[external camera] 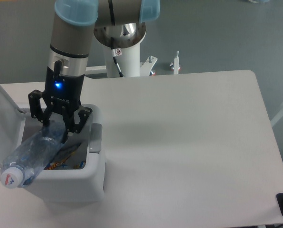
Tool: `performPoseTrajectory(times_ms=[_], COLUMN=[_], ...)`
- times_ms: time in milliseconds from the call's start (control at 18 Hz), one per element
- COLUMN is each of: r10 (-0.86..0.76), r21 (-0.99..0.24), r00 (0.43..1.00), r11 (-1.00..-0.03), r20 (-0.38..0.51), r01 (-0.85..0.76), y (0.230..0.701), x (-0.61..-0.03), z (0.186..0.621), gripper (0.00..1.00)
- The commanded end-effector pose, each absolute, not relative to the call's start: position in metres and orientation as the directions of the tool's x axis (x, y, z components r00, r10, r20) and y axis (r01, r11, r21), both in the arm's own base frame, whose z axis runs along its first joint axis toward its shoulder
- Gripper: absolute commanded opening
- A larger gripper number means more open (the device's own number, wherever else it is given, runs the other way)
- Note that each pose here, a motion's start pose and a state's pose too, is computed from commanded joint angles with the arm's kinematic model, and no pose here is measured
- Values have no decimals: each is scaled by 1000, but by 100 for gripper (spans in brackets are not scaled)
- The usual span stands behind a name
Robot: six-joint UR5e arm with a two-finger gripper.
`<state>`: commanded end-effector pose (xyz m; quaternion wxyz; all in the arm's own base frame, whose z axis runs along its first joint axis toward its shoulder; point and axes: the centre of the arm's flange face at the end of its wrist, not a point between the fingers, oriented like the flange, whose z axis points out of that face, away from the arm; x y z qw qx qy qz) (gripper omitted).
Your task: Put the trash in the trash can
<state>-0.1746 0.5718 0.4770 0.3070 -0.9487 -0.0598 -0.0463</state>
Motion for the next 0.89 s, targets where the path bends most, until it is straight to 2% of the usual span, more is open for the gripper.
performPoseTrajectory(times_ms=[444, 889], r10=[108, 309], r21=[-595, -697], r00=[986, 950], r11=[-788, -670], r20=[124, 49], r01=[161, 254], y=[560, 500], x=[-181, -286], z=[491, 573], gripper=[100, 100])
